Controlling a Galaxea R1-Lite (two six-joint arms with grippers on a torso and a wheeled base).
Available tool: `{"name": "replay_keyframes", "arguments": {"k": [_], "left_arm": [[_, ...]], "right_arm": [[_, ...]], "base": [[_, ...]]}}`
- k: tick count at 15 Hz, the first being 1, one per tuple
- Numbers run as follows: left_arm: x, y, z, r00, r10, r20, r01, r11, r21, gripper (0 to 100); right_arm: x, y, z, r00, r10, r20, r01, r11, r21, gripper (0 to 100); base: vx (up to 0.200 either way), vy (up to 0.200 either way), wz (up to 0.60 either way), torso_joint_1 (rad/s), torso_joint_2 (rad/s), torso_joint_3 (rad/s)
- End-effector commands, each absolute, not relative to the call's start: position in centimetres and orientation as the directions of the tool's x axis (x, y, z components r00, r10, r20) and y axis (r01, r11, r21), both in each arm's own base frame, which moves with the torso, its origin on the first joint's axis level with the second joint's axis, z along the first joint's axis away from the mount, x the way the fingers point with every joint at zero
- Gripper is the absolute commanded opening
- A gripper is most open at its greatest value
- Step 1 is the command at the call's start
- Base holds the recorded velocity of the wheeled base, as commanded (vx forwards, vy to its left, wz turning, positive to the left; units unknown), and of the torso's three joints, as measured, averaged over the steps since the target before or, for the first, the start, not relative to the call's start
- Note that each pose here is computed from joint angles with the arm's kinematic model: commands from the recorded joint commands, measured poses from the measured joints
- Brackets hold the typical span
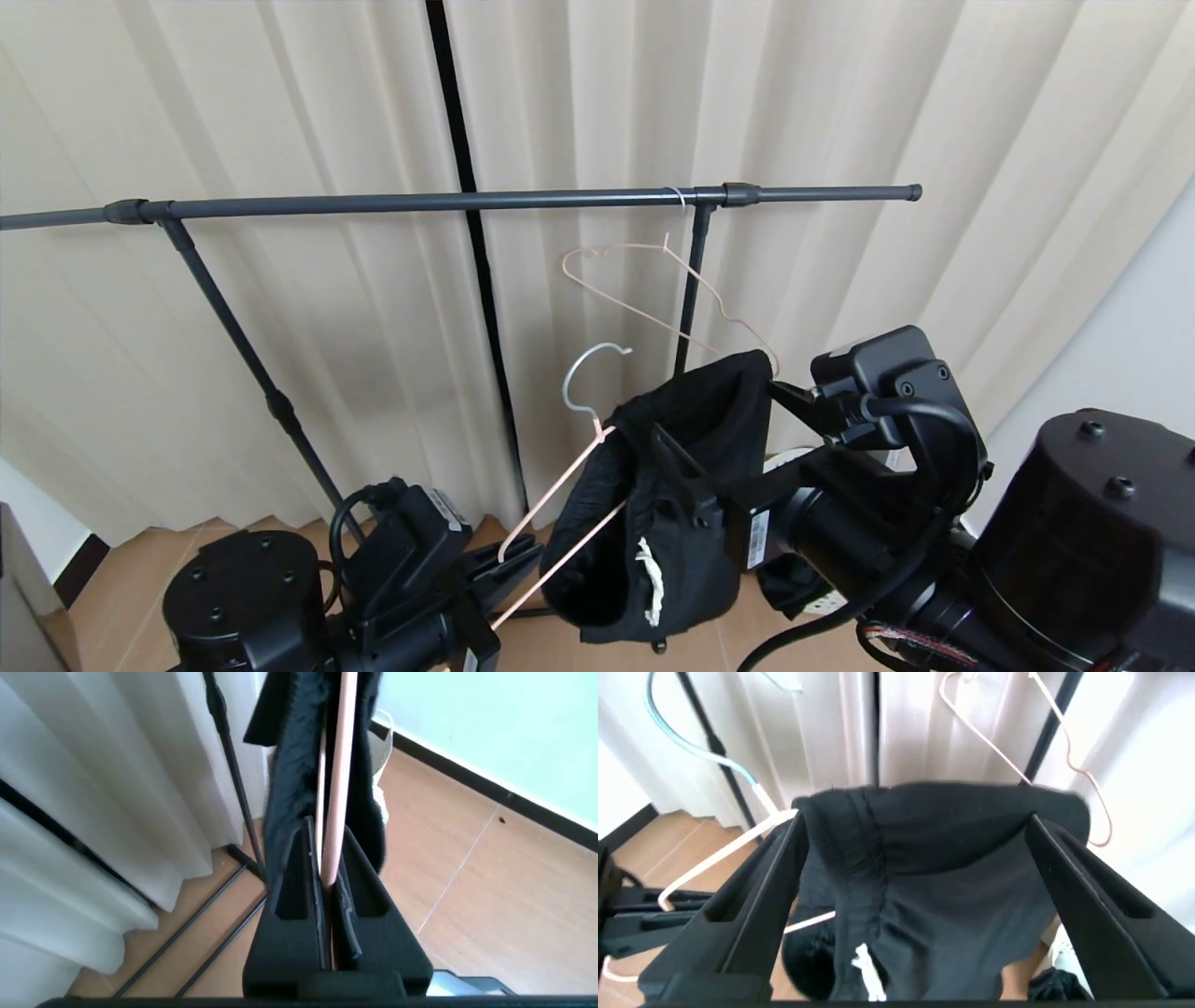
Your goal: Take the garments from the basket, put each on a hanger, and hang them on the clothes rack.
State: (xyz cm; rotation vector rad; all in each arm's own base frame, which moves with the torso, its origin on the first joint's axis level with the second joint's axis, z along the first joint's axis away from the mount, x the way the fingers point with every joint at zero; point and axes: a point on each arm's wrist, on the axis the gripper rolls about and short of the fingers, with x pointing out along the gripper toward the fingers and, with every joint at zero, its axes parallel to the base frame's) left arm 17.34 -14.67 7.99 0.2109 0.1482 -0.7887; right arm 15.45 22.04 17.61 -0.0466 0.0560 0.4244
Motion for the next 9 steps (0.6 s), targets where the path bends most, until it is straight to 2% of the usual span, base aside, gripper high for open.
{"name": "replay_keyframes", "arguments": {"k": [1, 3, 4, 5, 6, 8, 9], "left_arm": [[16.9, -14.3, 7.3, 0.687, -0.685, -0.242, 0.722, 0.68, 0.129, 0], [16.5, -14.0, 7.1, 0.673, -0.691, -0.262, 0.734, 0.668, 0.125, 0], [16.1, -13.6, 6.8, 0.657, -0.698, -0.285, 0.747, 0.653, 0.125, 0], [16.0, -13.6, 6.7, 0.65, -0.703, -0.289, 0.754, 0.645, 0.124, 0], [15.7, -13.5, 6.5, 0.621, -0.725, -0.299, 0.78, 0.61, 0.141, 0], [15.9, -13.4, 6.5, 0.622, -0.722, -0.303, 0.78, 0.607, 0.153, 0], [15.9, -13.4, 6.5, 0.618, -0.725, -0.303, 0.783, 0.601, 0.159, 0]], "right_arm": [[14.9, 21.1, 18.4, 0.893, 0.447, -0.041, -0.449, 0.893, -0.035, 100], [15.0, 19.7, 19.5, 0.856, 0.516, -0.044, -0.517, 0.847, -0.123, 100], [16.1, 18.0, 20.7, 0.817, 0.568, -0.096, -0.574, 0.788, -0.223, 100], [16.3, 17.5, 21.1, 0.806, 0.581, -0.115, -0.59, 0.77, -0.245, 100], [16.6, 15.4, 22.7, 0.711, 0.665, -0.23, -0.701, 0.642, -0.31, 100], [17.8, 13.4, 23.9, 0.604, 0.707, -0.366, -0.794, 0.5, -0.345, 100], [18.5, 12.5, 24.4, 0.545, 0.715, -0.439, -0.833, 0.399, -0.384, 100]], "base": [[0.0, 0.0, 0.0, 0.0, 0.0, 0.0], [0.0, 0.0, 0.0, 0.0, 0.0, 0.0], [0.0, 0.0, 0.0, 0.0, 0.0, 0.0], [0.0, 0.0, 0.0, 0.0, 0.0, 0.0], [0.0, 0.0, 0.0, 0.0, 0.0, 0.0], [0.0, 0.0, 0.0, 0.0, 0.0, 0.0], [0.0, 0.0, 0.0, 0.0, 0.0, 0.0]]}}
